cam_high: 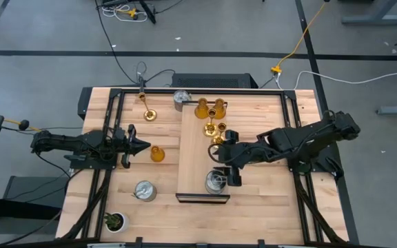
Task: Pick & Place candle stick holders
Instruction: Put the bottom right scented candle on the shelf
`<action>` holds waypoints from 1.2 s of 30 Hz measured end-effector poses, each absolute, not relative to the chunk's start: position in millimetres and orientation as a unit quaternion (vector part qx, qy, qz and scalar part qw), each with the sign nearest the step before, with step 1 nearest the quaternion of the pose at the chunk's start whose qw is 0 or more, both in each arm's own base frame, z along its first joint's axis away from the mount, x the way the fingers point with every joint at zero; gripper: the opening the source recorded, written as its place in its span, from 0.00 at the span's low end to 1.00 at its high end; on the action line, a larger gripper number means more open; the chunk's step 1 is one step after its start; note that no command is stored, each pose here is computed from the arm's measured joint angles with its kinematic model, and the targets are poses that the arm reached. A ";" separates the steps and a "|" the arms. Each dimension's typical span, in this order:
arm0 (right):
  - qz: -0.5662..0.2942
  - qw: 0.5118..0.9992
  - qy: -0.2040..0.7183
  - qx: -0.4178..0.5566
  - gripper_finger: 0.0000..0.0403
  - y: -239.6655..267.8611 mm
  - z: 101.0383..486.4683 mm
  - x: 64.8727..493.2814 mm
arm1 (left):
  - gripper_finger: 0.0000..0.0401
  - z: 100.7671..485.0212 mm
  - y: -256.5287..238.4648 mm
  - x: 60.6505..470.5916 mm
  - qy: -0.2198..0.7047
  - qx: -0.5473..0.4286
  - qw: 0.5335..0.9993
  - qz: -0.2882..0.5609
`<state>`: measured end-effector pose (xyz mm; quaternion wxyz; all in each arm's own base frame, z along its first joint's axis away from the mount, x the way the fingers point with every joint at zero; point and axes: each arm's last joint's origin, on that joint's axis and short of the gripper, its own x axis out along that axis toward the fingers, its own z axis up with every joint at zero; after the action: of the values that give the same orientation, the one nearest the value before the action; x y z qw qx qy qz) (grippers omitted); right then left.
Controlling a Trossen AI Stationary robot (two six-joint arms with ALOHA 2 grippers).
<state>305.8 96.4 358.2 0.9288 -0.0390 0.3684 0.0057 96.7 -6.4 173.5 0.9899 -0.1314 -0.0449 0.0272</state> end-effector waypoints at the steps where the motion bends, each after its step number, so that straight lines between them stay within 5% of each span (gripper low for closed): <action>1: 0.005 0.927 0.373 -0.040 0.54 95.9 355.4 305.8 | 0.02 173.4 -6.4 96.7 -0.045 -0.131 0.990 0.027; 20: -0.002 0.913 0.405 -0.038 0.02 91.7 332.4 305.8 | 0.02 173.4 -6.3 96.7 -0.045 -0.131 0.990 0.027; 36: 0.022 0.911 0.411 -0.025 0.00 93.1 332.1 305.5 | 0.02 173.5 -6.3 96.7 -0.045 -0.131 0.990 0.027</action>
<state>305.5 93.1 332.1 0.9111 -0.0254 0.4108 0.0219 96.7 -6.3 173.5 0.9899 -0.1313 -0.0451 0.0273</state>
